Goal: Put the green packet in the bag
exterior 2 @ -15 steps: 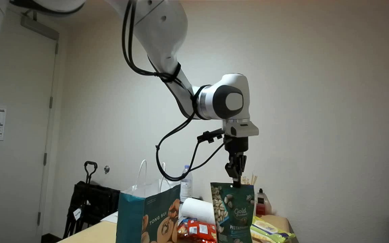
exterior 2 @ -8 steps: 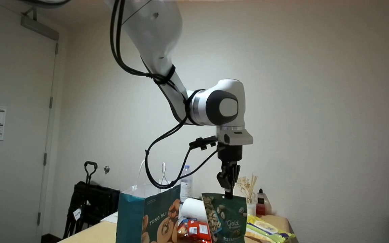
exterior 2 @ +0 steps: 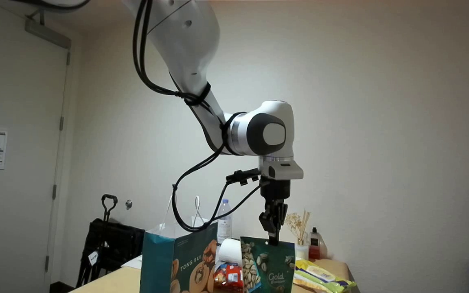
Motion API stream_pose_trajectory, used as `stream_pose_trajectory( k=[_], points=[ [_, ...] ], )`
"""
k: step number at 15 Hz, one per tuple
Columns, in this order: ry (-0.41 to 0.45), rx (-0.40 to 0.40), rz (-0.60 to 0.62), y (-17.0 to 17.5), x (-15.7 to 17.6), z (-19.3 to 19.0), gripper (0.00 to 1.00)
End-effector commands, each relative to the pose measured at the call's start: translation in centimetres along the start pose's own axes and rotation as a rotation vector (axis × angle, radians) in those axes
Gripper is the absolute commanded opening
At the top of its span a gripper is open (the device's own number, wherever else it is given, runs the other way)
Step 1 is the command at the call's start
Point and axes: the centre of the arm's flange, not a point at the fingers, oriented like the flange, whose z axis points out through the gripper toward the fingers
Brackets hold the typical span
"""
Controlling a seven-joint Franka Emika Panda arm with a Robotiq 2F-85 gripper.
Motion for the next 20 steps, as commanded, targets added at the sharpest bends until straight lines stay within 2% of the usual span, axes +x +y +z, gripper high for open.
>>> stream_pose_trajectory(
  k=[1,16,17,18,20],
  points=[
    [-0.006,-0.007,-0.005,0.0,0.2,0.7,0.00],
    [0.012,-0.102,0.038,0.3,3.3,5.8,0.00],
    [0.013,-0.111,0.037,0.3,3.4,6.0,0.26],
    [0.015,-0.114,0.039,0.5,3.5,6.1,0.28],
    [0.026,-0.102,0.049,0.7,3.3,5.3,0.40]
  ],
)
